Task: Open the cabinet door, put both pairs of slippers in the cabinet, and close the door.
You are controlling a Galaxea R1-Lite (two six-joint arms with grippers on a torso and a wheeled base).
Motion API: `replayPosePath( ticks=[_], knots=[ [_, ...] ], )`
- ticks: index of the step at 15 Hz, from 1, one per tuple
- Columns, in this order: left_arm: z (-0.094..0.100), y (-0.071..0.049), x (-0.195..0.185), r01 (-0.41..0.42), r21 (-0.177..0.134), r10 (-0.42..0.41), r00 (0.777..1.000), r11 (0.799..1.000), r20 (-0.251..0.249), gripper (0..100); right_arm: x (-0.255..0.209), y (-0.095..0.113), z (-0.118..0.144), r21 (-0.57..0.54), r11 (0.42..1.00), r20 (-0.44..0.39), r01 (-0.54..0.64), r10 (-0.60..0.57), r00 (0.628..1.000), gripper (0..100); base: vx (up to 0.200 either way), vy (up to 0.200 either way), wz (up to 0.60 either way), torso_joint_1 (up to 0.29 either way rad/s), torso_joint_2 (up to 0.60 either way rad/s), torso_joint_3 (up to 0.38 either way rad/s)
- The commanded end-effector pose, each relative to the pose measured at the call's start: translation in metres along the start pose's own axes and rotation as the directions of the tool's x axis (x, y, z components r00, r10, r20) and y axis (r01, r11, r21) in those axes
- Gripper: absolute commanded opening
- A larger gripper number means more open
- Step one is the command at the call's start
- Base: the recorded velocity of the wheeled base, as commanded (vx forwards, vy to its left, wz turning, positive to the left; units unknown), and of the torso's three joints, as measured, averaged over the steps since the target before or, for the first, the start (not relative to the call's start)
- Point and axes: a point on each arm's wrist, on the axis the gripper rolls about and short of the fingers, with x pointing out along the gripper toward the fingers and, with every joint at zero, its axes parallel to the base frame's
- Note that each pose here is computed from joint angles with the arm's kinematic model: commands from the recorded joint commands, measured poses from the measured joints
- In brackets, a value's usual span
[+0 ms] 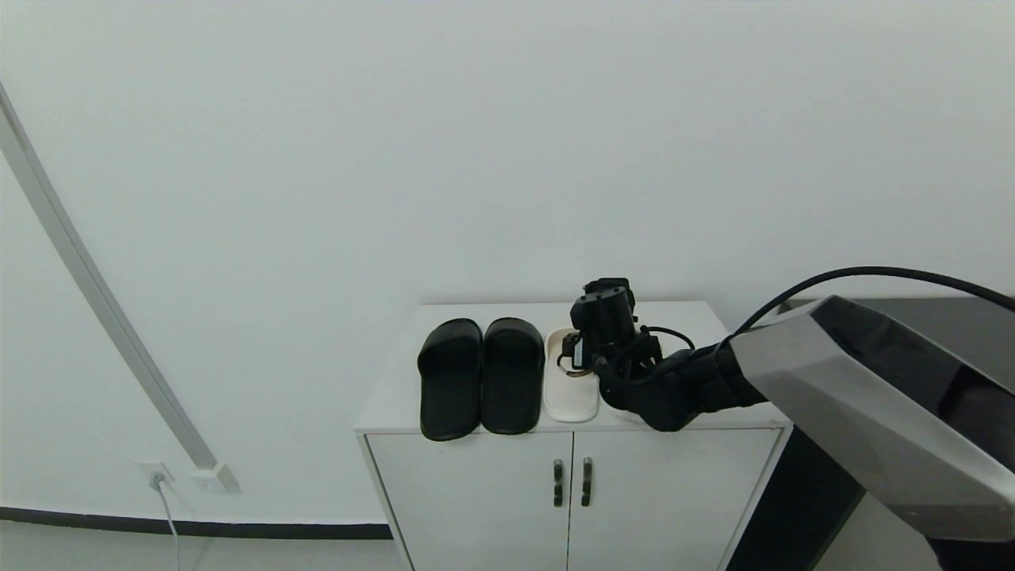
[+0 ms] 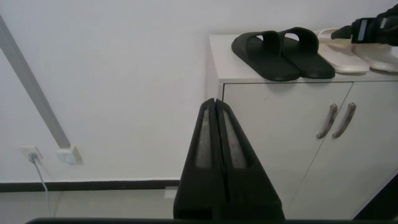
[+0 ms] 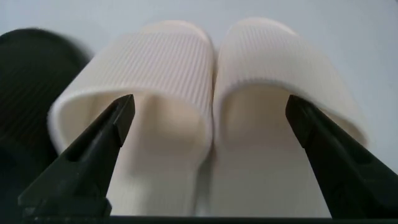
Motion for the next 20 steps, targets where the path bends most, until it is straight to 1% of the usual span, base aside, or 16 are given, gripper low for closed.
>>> replayPosePath(
  ticks=[1,5,6,9,10,12,15,16,17,18,20],
  knots=[
    [0.0,0.0,0.0,0.0,0.0,0.0,1.0,1.0,-0.001,0,0.027,-0.001,-0.013,-0.009,1.0,0.002,0.026,-0.026,1.0,100,0.0,0.0,0.0,0.0,0.0,0.0],
    [0.0,0.0,0.0,0.0,0.0,0.0,1.0,1.0,-0.001,0,0.045,0.0,-0.013,-0.015,0.999,0.029,0.036,-0.036,0.999,100,0.0,0.0,0.0,0.0,0.0,0.0],
    [0.0,0.0,0.0,0.001,0.0,-0.001,1.0,1.0,-0.001,0,0.045,0.0,-0.014,-0.017,0.999,0.028,0.036,-0.036,0.999,0,0.0,0.0,0.0,0.0,0.0,0.0],
    [0.0,0.0,0.0,0.0,0.0,0.0,1.0,1.0,0.0,0,0.044,0.0,-0.013,-0.016,0.999,0.029,0.036,-0.036,0.999,0,0.0,0.0,0.0,0.0,0.0,0.0],
    [0.0,0.0,0.0,0.001,0.0,-0.001,1.0,1.0,-0.001,0,0.041,-0.001,-0.008,-0.012,0.999,0.035,0.035,-0.034,0.999,0,0.0,0.0,0.0,0.0,0.0,0.0],
    [0.0,0.0,0.0,0.001,0.0,-0.001,1.0,1.0,0.0,0,0.028,-0.005,0.005,-0.005,1.0,0.043,0.028,-0.028,0.999,0,0.0,0.0,0.0,0.0,0.0,0.0],
    [0.0,0.0,0.0,0.001,0.0,-0.001,1.0,1.0,-0.001,0,-0.016,-0.018,0.034,-0.011,1.0,0.045,0.002,-0.002,0.999,0,0.0,0.0,0.0,0.0,0.0,0.0],
    [0.0,0.0,0.0,0.0,0.0,0.0,1.0,1.0,-0.001,0,-0.036,-0.023,0.042,-0.023,0.999,0.042,-0.024,0.025,0.999,0,0.0,0.0,0.0,0.0,0.0,0.0],
    [0.0,0.0,0.0,0.0,0.0,0.0,1.0,1.0,0.0,0,-0.056,-0.028,0.048,-0.036,0.996,0.039,-0.087,0.088,0.995,0,0.0,0.0,0.0,0.0,0.0,0.0],
    [0.0,0.0,0.0,0.001,0.0,-0.001,1.0,1.0,-0.001,0,-0.082,-0.036,0.048,-0.065,0.982,0.028,-0.178,0.18,0.983,0,0.0,0.0,0.0,0.0,0.0,0.0],
    [0.0,0.0,0.0,0.0,-0.002,0.0,1.0,1.0,-0.001,0,-0.121,-0.049,0.04,-0.122,0.948,0.024,-0.295,0.3,0.954,0,0.0,0.0,0.0,0.0,0.0,0.0]
  ],
)
